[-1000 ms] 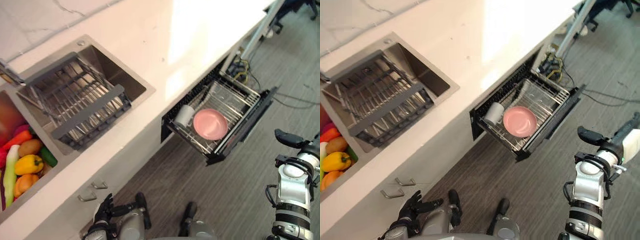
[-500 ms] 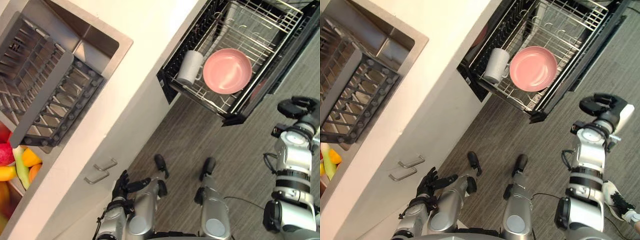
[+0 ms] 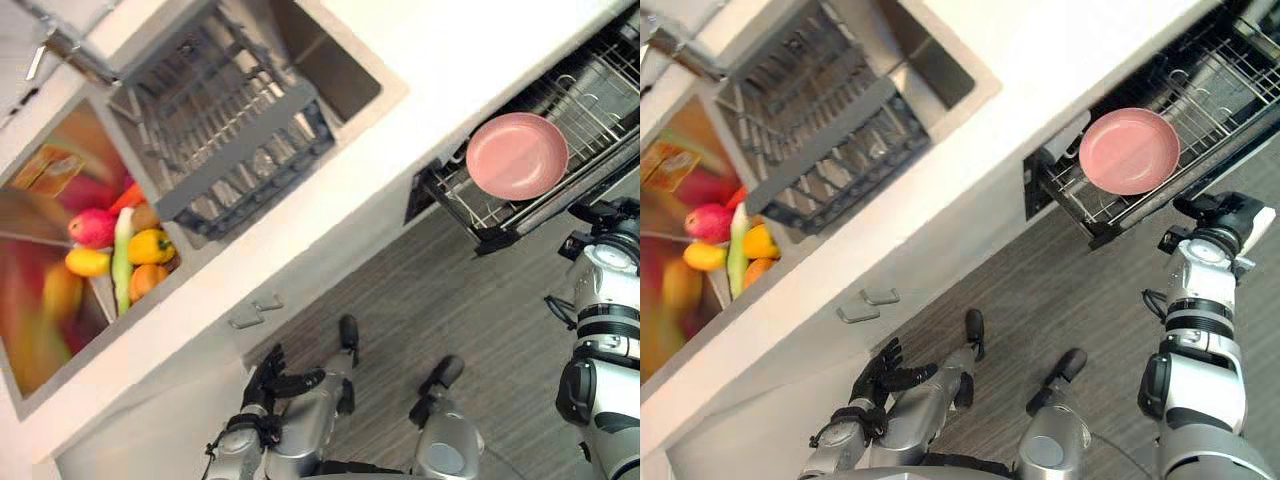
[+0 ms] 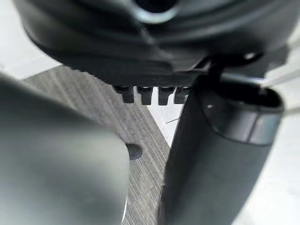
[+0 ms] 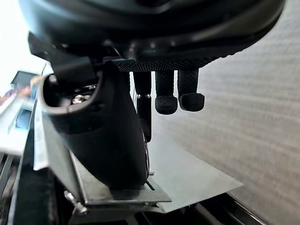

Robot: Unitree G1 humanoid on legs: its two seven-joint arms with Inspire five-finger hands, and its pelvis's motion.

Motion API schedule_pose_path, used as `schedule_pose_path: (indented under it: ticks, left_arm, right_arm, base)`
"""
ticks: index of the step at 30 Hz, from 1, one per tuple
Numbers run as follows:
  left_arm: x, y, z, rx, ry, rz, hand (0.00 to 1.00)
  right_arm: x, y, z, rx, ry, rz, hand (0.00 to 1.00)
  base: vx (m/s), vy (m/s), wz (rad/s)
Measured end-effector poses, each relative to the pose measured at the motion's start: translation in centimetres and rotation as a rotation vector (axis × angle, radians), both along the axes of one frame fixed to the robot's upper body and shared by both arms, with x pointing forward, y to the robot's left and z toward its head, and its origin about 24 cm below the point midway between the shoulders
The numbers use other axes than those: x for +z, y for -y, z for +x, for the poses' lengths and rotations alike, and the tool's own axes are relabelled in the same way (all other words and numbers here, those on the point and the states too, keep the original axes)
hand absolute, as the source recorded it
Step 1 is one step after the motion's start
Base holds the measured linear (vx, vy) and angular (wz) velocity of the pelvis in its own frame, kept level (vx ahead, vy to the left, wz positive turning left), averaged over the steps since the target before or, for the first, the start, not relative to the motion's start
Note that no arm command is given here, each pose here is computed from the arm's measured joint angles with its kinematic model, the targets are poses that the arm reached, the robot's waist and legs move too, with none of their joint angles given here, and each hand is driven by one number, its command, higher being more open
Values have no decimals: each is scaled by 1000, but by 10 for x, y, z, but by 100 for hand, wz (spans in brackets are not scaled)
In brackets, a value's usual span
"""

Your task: Walk over to the sink, pick up the cup, carry it to the dishwasher, place the cup inside the dishwasher, then close the dishwasher door

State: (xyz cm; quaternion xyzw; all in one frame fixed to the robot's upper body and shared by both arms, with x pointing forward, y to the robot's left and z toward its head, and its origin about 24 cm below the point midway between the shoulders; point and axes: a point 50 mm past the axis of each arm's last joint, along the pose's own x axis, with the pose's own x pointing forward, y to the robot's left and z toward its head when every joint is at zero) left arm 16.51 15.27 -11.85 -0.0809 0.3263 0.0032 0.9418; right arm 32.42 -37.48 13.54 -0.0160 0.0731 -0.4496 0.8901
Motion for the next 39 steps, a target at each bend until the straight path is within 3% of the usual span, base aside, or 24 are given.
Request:
schedule_pose_path:
  ticks: [4,5,11,17,22,26,30,33,39]
  left_arm:
    - [-4,4,-5,-39,-19,-35,100]
    - [-6,5,-8,-56,-36,-48,100]
    - [-19,13,-26,-80,-120,-179,100]
    - [-29,-10,-49,30,-196,-286,100]
    - [-32,-20,-60,98,-223,-330,100]
    - [-37,-31,-72,186,-278,-376,100]
    - [-38,-50,-76,257,-317,-363,100]
    - [-39,-56,-80,268,-345,-343,100]
    - [-40,-60,-75,309,-389,-291,100]
  right_arm:
    - [-1,0,3,12,-31,-12,0]
    - [0,-3,6,36,-31,-25,100]
    - [-26,-46,27,229,-7,103,100]
    - [-115,-89,-1,386,4,412,100]
    - [-194,-113,-63,428,-118,609,100]
    - [-256,-115,-151,262,-232,780,100]
    - [-294,-134,-248,112,-459,856,100]
    - [-301,-142,-279,112,-608,844,100]
    - [-304,-164,-269,206,-673,848,100]
  base:
    - [53,-86,59]
    - [18,-92,27]
    - [-20,-86,17]
    - [-81,-67,-11]
    - [-88,0,-15]
    - [-39,24,-9]
    - [58,33,21]
    - [151,78,16]
    - [200,33,89]
